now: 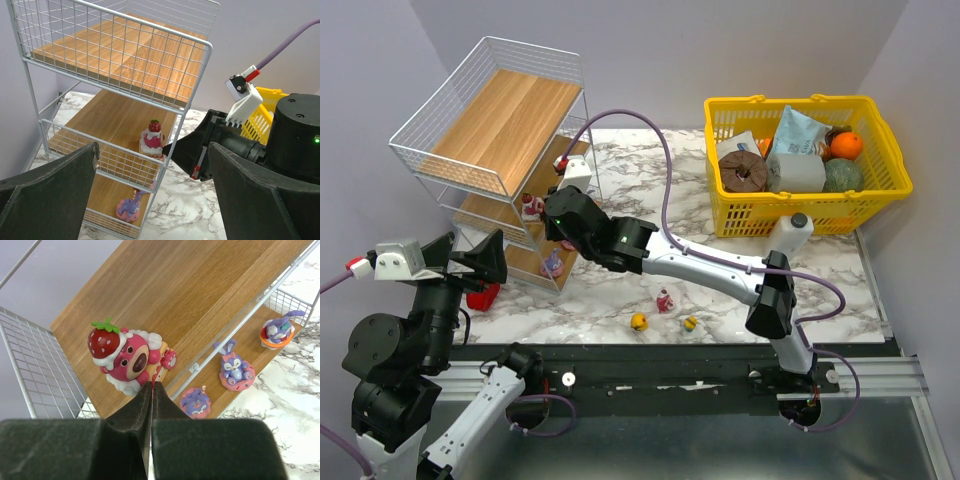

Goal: Place and organize the plastic toys onto the shelf

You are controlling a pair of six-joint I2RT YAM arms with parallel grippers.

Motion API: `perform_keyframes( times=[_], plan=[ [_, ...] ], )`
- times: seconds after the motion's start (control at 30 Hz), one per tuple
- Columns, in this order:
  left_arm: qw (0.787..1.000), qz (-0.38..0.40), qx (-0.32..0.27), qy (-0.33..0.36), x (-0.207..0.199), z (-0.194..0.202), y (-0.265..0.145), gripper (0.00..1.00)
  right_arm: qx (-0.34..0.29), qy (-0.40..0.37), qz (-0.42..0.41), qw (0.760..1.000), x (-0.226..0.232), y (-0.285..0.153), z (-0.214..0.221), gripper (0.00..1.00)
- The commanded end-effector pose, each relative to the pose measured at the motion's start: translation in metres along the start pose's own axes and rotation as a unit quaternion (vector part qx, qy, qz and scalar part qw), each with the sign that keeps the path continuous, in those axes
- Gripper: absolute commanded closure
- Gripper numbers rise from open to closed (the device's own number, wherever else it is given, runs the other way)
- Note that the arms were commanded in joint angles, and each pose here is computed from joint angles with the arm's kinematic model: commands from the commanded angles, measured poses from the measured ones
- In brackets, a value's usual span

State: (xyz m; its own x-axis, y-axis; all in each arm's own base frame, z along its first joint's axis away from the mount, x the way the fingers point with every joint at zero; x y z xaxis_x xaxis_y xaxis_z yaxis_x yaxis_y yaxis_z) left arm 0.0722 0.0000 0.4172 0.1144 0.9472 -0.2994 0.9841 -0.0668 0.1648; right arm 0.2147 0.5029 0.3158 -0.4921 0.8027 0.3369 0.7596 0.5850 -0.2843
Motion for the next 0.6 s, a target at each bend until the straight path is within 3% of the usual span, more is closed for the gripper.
perform_keyframes(
  times=[0.0, 0.57],
  plan=[
    [1.0, -0.001, -0.007, 0.0, 0.001, -0.003, -0.002, 0.01, 0.012, 0.004, -0.01, 1.0, 0.009, 0.003, 0.009, 0.9],
    [1.0, 0.0, -0.007, -0.001, 0.002, -0.003, -0.005, 0.01, 0.003, 0.012, 0.018, 1.0, -0.005, -0.019, -0.004, 0.9]
  ],
)
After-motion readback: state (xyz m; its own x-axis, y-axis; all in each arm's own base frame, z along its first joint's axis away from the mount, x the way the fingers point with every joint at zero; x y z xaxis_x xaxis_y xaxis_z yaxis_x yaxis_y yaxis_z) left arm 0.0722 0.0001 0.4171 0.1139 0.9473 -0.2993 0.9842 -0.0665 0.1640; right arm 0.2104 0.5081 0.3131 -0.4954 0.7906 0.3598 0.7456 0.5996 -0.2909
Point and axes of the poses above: each gripper's point midway between its finger pads, its own y axis out along the fingers, its own x axis along the line the jaws close on, z = x × y, the point moved 7 cm from there along -y, back along the fingers, and after that the axes turned 3 degrees about -y, right-handed, at the moved point
